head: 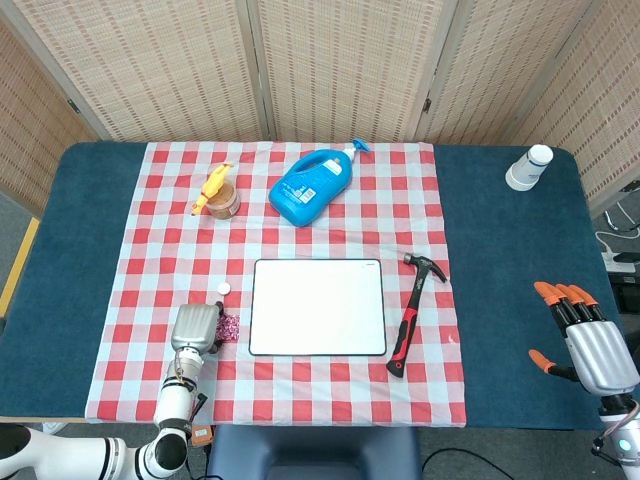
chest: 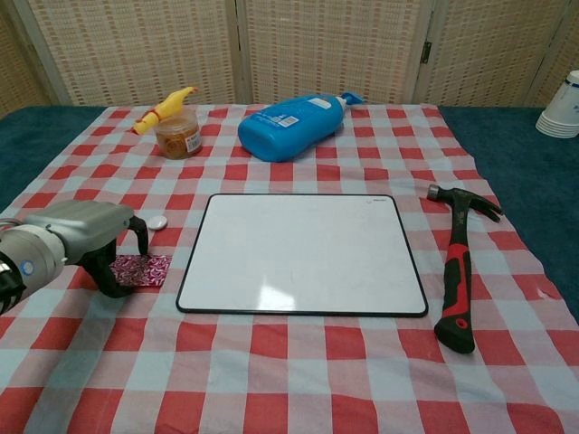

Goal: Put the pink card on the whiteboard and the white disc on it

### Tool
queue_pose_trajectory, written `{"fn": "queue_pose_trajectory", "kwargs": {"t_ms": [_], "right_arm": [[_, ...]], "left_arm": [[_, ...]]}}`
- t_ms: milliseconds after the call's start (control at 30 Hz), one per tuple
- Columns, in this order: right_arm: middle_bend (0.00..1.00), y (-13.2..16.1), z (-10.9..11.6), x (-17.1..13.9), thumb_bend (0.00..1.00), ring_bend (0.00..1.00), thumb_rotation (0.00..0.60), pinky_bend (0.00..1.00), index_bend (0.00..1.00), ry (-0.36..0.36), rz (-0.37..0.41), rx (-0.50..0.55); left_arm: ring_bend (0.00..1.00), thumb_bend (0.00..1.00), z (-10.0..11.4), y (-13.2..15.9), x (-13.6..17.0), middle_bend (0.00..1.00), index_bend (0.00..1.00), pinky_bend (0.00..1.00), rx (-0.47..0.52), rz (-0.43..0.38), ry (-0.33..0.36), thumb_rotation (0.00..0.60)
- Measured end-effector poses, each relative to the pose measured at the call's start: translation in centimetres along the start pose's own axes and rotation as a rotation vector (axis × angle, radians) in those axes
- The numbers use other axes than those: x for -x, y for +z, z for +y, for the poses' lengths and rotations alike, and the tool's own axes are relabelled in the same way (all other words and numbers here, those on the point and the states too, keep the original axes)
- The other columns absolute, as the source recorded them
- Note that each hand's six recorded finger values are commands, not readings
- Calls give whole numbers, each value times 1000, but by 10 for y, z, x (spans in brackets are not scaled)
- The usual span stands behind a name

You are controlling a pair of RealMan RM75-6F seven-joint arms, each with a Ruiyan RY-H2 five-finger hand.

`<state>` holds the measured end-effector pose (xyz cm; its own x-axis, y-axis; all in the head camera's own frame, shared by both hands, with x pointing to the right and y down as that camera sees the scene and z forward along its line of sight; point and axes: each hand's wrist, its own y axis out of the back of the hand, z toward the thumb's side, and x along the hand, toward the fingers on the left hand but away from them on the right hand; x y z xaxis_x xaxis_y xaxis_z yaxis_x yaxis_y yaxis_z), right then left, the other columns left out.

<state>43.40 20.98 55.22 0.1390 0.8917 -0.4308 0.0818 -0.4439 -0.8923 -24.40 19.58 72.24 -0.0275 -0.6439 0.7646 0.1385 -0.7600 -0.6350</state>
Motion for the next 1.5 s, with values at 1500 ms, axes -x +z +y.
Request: {"fn": "queue_pose_trajectory", "kwargs": {"t_ms": [1500], "right_arm": [[122,-8,7,2,121,57,600,133,56,-13,-16,28]], "left_arm": [[1000,245,69,141,-6,1000,386,1000,-13,-174,103,600]]}}
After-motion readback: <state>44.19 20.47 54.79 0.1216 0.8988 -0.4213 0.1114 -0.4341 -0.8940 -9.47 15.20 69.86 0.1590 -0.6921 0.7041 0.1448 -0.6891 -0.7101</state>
